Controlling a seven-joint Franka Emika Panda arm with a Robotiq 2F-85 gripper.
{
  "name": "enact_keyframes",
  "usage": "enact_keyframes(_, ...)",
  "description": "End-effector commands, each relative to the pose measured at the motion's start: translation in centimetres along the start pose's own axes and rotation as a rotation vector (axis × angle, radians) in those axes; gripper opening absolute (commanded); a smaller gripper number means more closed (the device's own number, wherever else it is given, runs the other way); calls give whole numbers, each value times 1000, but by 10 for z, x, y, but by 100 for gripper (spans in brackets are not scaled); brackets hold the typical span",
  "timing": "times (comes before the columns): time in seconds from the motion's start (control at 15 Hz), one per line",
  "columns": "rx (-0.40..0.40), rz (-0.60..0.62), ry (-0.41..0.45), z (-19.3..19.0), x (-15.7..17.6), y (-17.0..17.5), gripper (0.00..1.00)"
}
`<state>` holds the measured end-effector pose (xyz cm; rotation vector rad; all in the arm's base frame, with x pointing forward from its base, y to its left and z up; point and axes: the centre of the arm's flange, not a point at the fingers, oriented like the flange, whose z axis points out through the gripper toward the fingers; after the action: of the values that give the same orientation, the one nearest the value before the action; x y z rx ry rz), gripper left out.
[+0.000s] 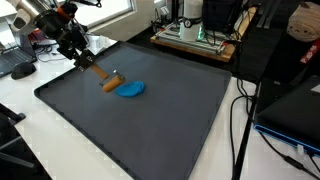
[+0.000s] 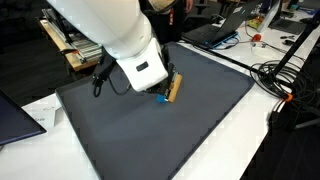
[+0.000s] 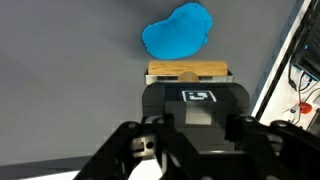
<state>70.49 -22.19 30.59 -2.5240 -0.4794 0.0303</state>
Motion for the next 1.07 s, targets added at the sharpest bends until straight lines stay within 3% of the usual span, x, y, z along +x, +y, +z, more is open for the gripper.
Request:
enact_keyframes(0.0,0,-1,-1,0,1,-1,48)
enact_keyframes(0.13,0,-2,-1,1,1,-1,48)
enact_keyframes(0.2,13,-4,2,-1,1,2,23)
enact_keyframes(1.0,169,-3,123,0,-15,57,23)
